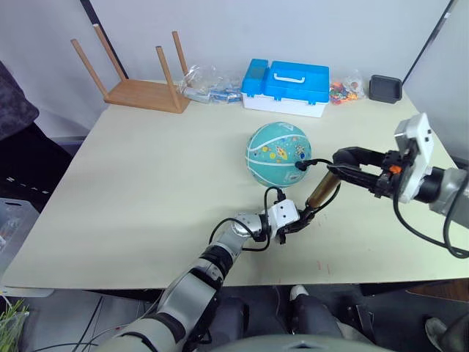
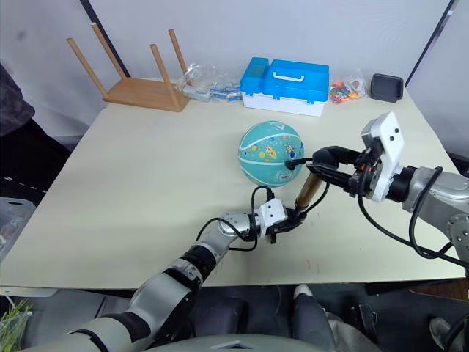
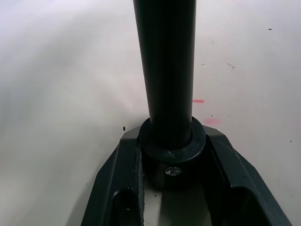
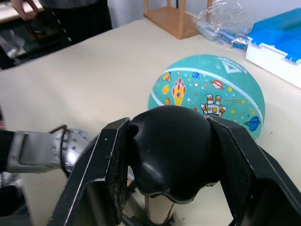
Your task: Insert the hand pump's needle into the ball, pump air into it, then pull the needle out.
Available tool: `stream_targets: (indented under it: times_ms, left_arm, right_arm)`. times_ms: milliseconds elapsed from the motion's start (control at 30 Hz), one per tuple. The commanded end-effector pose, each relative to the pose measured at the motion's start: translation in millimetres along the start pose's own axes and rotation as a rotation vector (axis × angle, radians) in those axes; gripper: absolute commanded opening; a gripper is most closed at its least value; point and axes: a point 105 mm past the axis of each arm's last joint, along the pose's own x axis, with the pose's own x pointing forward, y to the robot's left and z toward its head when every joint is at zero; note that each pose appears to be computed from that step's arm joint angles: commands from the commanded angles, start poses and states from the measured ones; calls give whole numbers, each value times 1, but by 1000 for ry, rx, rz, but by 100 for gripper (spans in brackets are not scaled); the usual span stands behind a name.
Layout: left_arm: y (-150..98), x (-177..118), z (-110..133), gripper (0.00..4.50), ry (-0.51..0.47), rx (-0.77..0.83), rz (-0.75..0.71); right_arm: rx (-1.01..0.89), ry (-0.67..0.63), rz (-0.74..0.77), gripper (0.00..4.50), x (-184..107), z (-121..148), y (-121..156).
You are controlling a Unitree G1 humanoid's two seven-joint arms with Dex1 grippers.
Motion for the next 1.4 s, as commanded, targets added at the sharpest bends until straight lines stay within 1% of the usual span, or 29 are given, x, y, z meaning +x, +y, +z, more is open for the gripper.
stream_targets:
  times_ms: [33,100,133,200,267,333,367,400,433,500,567,733,800,867,967,1033,1133,1200,1400]
  left_arm:
    - [-35,-16,-58,109,198,-101,-91]
    - [-35,-15,-58,109,197,-101,-92]
    - [-35,-14,-57,109,196,-103,-91]
    - [-33,-14,-55,109,194,-104,-87]
    - [-30,-14,-55,109,195,-103,-83]
    - [-27,-16,-54,109,197,-103,-78]
    - [-26,-16,-55,109,198,-103,-76]
    - [-25,-16,-55,109,199,-103,-76]
    - [-25,-17,-55,109,199,-103,-76]
    - [-24,-17,-54,109,200,-104,-75]
    - [-23,-17,-54,109,201,-104,-75]
    - [-23,-14,-50,109,185,-99,-83]
    - [-26,-13,-48,109,175,-99,-90]
    - [-29,-11,-48,109,173,-97,-99]
    - [-33,-7,-45,109,163,-91,-111]
    - [-33,-4,-42,109,157,-89,-112]
    - [-35,-1,-39,109,151,-81,-120]
    - [-35,1,-38,109,149,-78,-120]
    - [-31,4,-35,109,150,-74,-116]
  right_arm:
    - [117,224,-3,205,11,-82,0]
    - [132,228,-8,205,14,-96,-3]
    - [142,213,-19,205,15,-98,-5]
    - [148,173,-31,205,14,-91,-9]
    - [110,115,-31,205,11,-69,-10]
    - [38,15,-28,205,1,-24,-11]
    - [12,-21,-27,205,-4,-6,-11]
    - [-3,-41,-26,205,-7,5,-10]
    - [-7,-46,-27,205,-8,9,-9]
    - [-63,-114,-20,205,-24,51,-7]
    - [-104,-148,-14,205,-37,80,-1]
    - [-137,-179,1,205,-58,120,12]
    - [-138,-195,8,205,-62,130,17]
    - [-138,-196,12,205,-66,135,20]
    - [-163,-154,-16,205,-72,137,20]
    - [-156,-135,-20,205,-69,132,19]
    - [-125,-55,-29,205,-55,102,11]
    - [-104,-26,-34,205,-49,87,6]
    - [-15,130,-22,205,-20,11,-7]
